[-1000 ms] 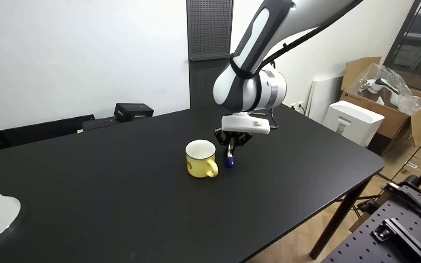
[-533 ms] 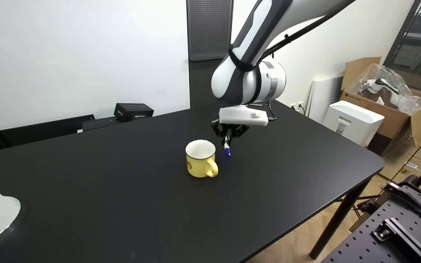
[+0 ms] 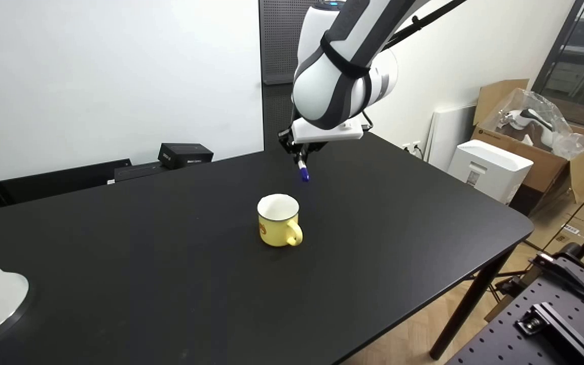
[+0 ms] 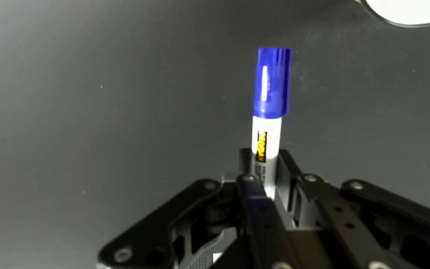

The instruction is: Put the blue marker in the yellow mug

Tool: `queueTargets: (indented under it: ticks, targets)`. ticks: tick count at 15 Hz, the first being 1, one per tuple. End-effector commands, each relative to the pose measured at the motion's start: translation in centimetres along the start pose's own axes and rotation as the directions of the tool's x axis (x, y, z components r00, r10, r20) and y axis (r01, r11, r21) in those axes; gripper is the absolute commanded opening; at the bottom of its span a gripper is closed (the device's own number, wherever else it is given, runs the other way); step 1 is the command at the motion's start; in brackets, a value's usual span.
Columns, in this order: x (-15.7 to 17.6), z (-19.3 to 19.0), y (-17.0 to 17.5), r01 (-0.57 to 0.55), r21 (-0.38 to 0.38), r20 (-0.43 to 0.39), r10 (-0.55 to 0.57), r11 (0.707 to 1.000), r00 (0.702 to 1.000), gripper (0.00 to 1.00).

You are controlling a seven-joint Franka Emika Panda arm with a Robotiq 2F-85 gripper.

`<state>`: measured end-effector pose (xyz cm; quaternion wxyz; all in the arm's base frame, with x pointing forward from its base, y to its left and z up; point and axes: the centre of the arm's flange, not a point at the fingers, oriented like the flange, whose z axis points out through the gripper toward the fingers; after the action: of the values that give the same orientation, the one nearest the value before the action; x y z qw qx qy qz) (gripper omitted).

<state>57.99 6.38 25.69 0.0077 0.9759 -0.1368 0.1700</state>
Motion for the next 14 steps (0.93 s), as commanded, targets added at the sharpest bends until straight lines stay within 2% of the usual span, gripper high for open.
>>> queueTargets:
  ticks: [1,7,14]
  targets:
    - [0.1,-2.0,-3.1,0.034,-0.012,-0.111,-0.035,0.999,0.993,0.04]
    - [-2.2,-3.4,-6.7,0.13,0.017,-0.187,-0.125,0.991,0.974,0.04]
    - [-5.3,-3.8,-8.2,0.173,0.061,-0.117,-0.165,0.983,0.979,0.04]
